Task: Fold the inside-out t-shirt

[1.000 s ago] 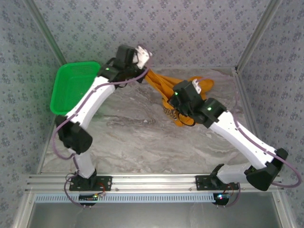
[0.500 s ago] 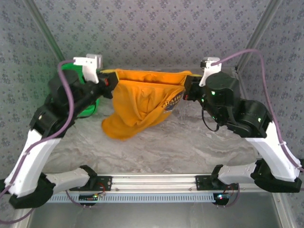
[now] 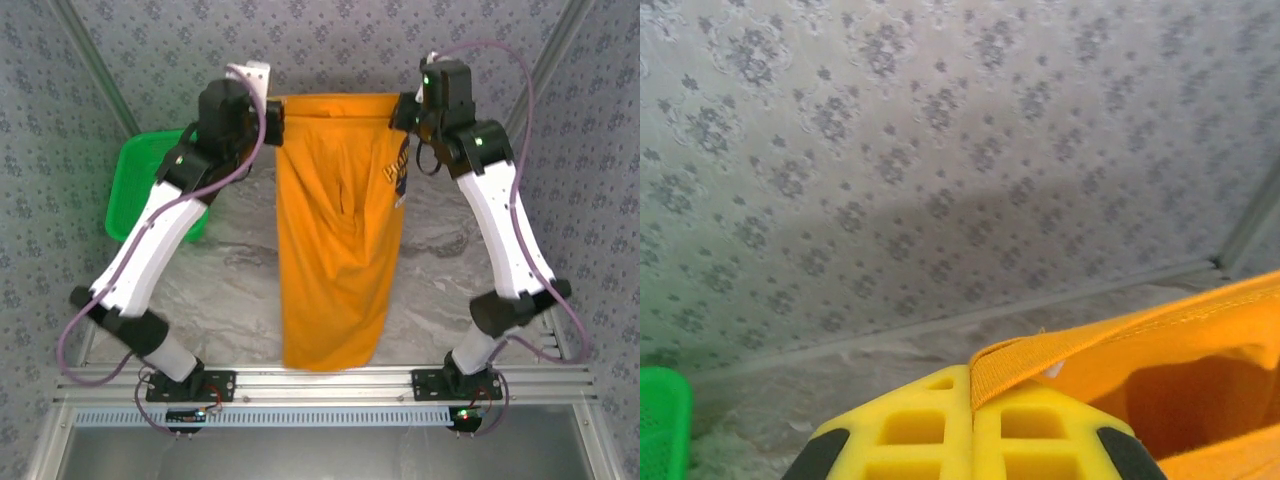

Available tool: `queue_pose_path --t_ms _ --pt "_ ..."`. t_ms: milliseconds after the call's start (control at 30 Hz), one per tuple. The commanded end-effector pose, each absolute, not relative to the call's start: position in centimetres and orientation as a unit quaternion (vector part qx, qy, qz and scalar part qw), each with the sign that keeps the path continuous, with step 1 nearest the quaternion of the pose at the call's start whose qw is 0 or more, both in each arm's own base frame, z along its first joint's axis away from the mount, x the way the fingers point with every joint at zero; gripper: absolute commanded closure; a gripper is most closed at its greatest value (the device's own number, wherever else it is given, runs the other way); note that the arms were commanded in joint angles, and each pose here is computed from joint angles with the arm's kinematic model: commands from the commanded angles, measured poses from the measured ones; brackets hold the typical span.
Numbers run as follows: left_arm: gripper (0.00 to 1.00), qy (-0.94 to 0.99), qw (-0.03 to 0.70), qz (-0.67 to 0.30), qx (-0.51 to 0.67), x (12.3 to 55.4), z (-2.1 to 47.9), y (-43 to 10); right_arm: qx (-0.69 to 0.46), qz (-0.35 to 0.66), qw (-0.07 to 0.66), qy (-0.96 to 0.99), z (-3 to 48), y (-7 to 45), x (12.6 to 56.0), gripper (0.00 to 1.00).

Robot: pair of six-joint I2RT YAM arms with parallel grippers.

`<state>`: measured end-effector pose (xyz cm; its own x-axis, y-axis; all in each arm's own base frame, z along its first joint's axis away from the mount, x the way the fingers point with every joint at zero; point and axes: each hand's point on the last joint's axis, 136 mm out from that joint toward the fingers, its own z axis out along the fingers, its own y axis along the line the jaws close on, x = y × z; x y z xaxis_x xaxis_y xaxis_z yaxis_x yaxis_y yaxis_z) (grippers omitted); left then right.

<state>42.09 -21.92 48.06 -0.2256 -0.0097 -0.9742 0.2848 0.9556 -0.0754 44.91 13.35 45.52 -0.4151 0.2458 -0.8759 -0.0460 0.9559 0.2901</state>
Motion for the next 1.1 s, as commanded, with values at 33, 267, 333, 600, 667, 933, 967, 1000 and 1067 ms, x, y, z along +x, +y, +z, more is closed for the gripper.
queue_pose_path --t_ms 33,267,333,600,667,933,967,1000,1067 --pt "1.00 0.719 0.687 -0.097 0.053 43.9 55.6 -18.8 0.082 0.157 0.588 0.789 50.2 10.4 47.4 1.00" --pt "1.00 0.642 0.757 -0.106 0.058 43.1 62.7 -18.6 0.081 0.144 0.666 0.728 56.8 8.3 46.0 1.00" --pt "1.00 0.642 0.756 -0.110 0.061 42.3 63.0 -18.3 0.072 0.133 0.678 0.720 57.8 7.8 44.9 1.00" --pt "1.00 0.733 0.657 -0.113 0.134 39.2 51.9 -19.7 0.046 0.138 0.632 0.762 48.8 8.8 39.7 1.00" --pt "1.00 0.744 0.641 -0.122 0.146 37.4 45.3 -20.1 0.033 0.143 0.588 0.795 41.4 10.4 38.0 1.00" --pt "0.36 0.834 0.485 -0.222 0.138 24.6 18.1 -20.0 0.036 0.147 0.326 0.933 10.8 14.8 22.9 0.61" --pt "0.31 0.849 0.460 -0.227 0.128 23.2 16.2 -19.5 0.036 0.140 0.310 0.940 9.2 14.6 21.1 0.54" --pt "0.31 0.859 0.441 -0.231 0.117 22.1 15.0 -19.0 0.031 0.134 0.303 0.943 8.2 14.4 19.7 0.52" --pt "0.31 0.871 0.421 -0.233 0.098 20.8 14.1 -18.0 0.026 0.115 0.303 0.946 8.1 13.4 18.5 0.48"
